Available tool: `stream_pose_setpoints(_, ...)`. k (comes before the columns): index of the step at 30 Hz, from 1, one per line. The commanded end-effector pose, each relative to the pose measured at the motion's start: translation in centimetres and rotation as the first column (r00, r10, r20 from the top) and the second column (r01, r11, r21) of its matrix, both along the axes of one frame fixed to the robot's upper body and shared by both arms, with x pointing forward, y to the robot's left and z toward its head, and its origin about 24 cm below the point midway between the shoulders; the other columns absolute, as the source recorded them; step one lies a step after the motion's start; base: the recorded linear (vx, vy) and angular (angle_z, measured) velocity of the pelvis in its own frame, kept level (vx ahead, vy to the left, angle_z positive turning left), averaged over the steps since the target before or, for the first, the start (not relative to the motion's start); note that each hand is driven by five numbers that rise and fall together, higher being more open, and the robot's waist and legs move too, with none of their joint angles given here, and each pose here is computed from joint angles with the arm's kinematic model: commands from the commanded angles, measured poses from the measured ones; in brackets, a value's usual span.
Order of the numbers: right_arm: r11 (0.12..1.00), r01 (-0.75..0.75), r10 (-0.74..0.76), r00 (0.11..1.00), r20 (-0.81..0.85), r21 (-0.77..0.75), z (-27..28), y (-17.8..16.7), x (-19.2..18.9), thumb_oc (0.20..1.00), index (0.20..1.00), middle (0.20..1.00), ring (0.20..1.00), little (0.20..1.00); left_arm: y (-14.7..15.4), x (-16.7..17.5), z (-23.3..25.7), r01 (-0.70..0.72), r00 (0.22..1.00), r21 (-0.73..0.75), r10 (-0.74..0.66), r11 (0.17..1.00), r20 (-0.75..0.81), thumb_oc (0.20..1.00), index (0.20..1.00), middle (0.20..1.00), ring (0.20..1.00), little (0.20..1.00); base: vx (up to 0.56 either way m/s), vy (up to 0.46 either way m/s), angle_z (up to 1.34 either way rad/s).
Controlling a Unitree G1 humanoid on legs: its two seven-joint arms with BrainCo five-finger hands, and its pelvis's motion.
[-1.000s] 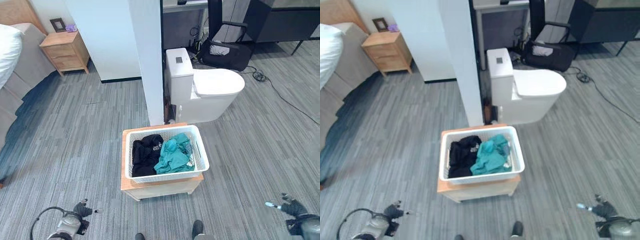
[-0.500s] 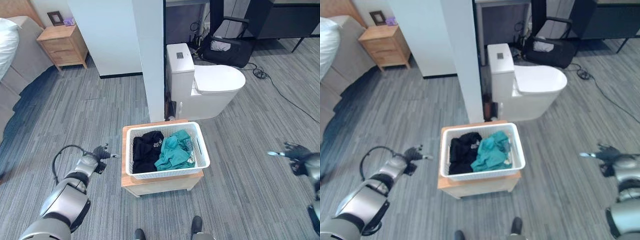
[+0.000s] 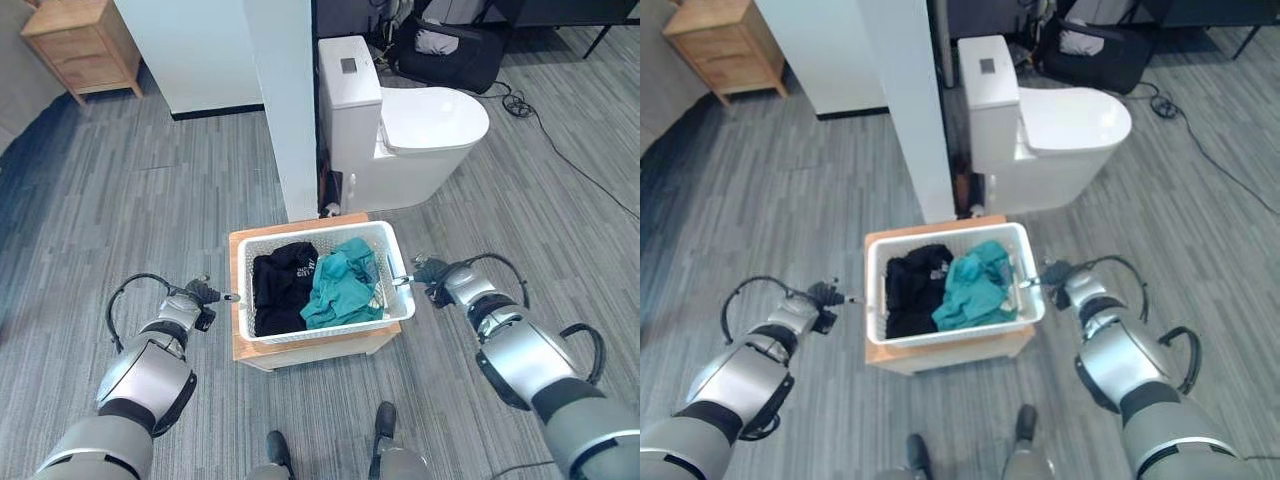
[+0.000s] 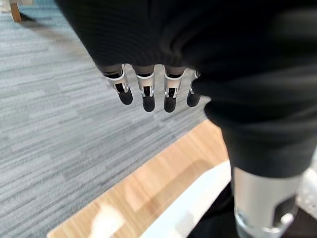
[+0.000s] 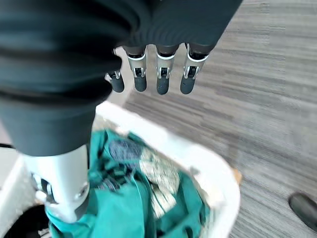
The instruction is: Grab the laundry basket,head to the washer,open it,put in the laundry and shut it.
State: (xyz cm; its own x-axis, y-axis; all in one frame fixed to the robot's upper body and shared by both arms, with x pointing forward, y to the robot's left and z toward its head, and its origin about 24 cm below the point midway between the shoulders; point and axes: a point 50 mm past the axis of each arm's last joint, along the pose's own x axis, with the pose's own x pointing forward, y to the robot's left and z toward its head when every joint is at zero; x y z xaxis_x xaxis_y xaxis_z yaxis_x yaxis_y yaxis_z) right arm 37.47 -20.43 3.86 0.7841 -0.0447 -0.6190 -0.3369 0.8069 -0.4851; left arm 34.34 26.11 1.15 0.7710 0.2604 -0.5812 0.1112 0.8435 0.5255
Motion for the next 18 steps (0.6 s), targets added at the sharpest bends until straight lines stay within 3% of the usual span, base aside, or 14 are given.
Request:
stream_pose_setpoints(1, 0.991, 0.015, -0.009, 0.999, 0.048, -0.131, 3.0, -0.3, 1.4, 1.0, 1.0, 1.0, 1.0, 1.0, 2.6, 0.9, 3.2, -0.104, 0.992, 0.043, 0.101, 0.994, 0.072, 1.0, 1.0, 1.0, 1.0, 1.0, -0.03, 0.017, -0.01)
stream_pose_setpoints(6, 0.998, 0.039, -0.033, 0.993, 0.116, -0.046, 3.0, 0.5, 1.7, 1.0, 1.0, 1.0, 1.0, 1.0, 2.8, 0.4, 2.5, -0.152, 0.984, -0.018, 0.153, 0.988, 0.092, 1.0, 1.0, 1.0, 1.0, 1.0, 0.0, 0.012, -0.01)
stream_pose_setpoints(11, 0.997, -0.072, 0.063, 0.959, 0.277, 0.021, 3.9, 3.1, 2.1, 1.0, 1.0, 1.0, 1.0, 1.0, 2.9, -0.5, 1.0, -0.181, 0.978, -0.069, 0.187, 0.981, 0.091, 1.0, 1.0, 1.0, 1.0, 1.0, 0.02, 0.036, -0.16)
stream_pose_setpoints(15, 0.992, -0.118, 0.094, 0.922, 0.377, 0.04, 4.8, 3.3, 1.4, 1.0, 1.0, 1.0, 1.0, 1.0, 2.5, -1.1, -0.1, -0.197, 0.975, -0.107, 0.207, 0.975, 0.087, 1.0, 1.0, 1.0, 1.0, 1.0, 0.04, 0.028, -0.16)
stream_pose_setpoints(18, 0.984, -0.019, -0.055, 0.911, 0.409, 0.175, 2.9, 1.0, -0.8, 1.0, 1.0, 1.0, 1.0, 1.0, 0.6, -1.6, -1.9, -0.174, 0.982, -0.157, 0.184, 0.972, 0.049, 1.0, 1.0, 1.0, 1.0, 1.0, 0.06, 0.021, -0.07)
